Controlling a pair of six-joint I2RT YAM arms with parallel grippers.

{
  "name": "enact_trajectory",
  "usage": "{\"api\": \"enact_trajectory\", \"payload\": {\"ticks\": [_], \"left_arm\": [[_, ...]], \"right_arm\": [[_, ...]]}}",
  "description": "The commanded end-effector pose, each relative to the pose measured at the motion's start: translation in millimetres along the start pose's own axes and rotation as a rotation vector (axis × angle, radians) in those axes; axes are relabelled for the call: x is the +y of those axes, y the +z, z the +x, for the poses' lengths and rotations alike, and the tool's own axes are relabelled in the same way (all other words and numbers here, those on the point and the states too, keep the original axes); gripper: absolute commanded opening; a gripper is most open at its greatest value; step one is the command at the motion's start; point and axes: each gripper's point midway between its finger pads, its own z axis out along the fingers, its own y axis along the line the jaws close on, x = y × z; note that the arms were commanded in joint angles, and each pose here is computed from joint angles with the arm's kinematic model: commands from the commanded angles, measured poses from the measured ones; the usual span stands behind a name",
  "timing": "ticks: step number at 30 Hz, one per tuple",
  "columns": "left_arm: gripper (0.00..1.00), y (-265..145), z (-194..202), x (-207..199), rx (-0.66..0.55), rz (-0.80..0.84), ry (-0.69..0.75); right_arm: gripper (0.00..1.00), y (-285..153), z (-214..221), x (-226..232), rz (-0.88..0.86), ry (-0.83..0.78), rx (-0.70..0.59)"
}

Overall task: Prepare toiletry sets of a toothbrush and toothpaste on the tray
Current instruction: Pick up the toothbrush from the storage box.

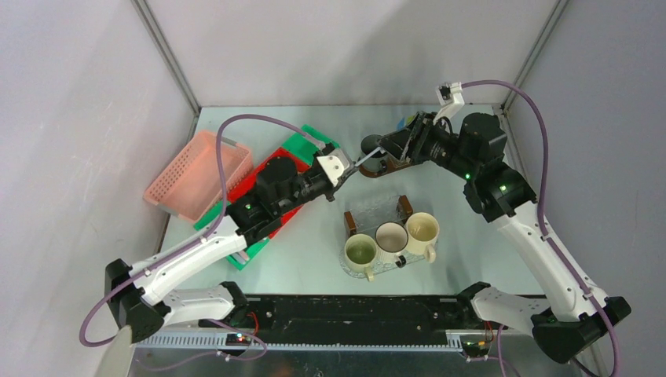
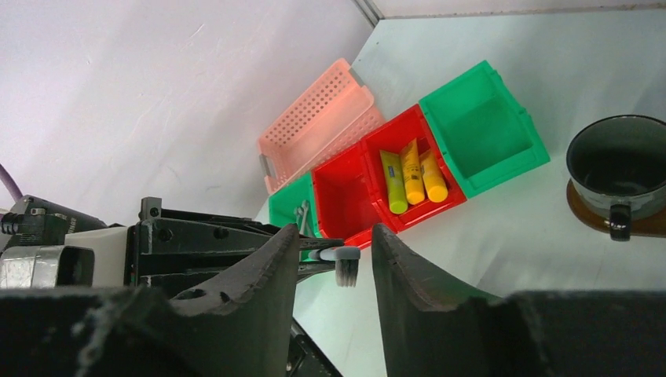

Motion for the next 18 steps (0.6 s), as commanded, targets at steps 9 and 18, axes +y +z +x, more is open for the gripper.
{"api": "enact_trajectory", "payload": {"ticks": [9, 18], "left_arm": [[0.00, 0.8, -32.8, 6.8, -0.081, -0.032, 0.033], [0.00, 2.8, -32.7, 6.4, -0.080, -0.039, 0.037]], "right_arm": [[0.35, -4.4, -10.1, 16.5, -0.039, -0.002, -0.011], [0.13, -5.1, -7.4, 15.4, -0.037, -0.010, 0.001]]}}
